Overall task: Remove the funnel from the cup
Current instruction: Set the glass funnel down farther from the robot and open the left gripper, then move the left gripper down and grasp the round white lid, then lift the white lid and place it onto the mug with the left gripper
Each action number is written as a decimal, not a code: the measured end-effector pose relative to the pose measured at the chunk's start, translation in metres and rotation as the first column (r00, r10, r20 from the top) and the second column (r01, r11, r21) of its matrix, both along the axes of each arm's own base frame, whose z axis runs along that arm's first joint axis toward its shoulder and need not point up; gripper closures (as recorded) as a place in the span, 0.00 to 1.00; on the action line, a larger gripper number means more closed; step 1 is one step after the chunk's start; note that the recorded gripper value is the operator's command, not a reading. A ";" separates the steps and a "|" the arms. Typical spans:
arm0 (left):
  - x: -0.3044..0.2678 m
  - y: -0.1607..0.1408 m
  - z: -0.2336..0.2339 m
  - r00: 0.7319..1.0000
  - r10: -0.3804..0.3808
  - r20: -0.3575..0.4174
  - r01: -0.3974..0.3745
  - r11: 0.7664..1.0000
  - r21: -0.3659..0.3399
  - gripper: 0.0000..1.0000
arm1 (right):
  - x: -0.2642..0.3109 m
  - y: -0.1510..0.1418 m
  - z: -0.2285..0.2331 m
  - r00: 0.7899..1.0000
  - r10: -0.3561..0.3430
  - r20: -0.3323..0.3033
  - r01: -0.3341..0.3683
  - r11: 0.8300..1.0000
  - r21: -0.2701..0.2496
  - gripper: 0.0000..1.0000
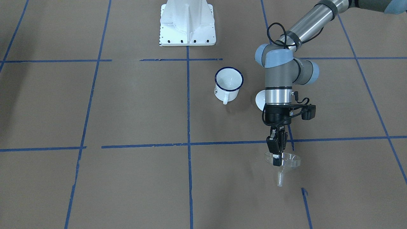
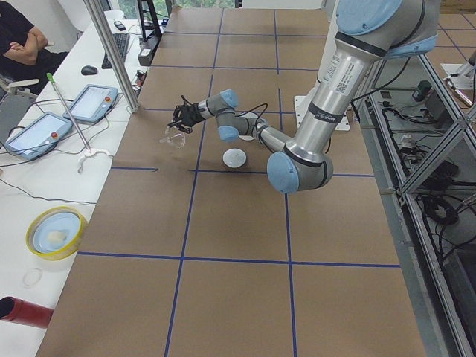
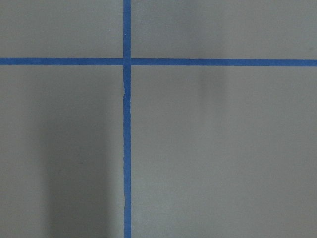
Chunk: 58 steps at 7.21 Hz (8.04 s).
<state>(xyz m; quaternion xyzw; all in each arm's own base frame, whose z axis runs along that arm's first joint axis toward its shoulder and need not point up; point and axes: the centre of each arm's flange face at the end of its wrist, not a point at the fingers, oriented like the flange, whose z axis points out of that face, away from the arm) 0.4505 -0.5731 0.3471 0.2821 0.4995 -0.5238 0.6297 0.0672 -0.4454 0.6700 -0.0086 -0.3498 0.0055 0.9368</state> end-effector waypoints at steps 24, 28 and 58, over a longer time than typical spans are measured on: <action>-0.064 0.104 0.030 0.293 0.875 0.385 -0.844 0.426 -0.326 0.00 | 0.000 0.000 0.000 1.000 0.000 0.000 0.000 1.000 0.000 0.00; -0.062 0.110 0.042 0.270 0.884 0.382 -0.848 0.407 -0.341 0.00 | 0.000 0.000 0.000 1.000 0.000 0.000 0.000 1.000 0.000 0.00; -0.002 0.172 -0.170 0.311 0.934 0.174 -0.855 0.355 -0.379 1.00 | 0.000 0.000 0.000 1.000 0.000 0.000 0.000 1.000 0.000 0.00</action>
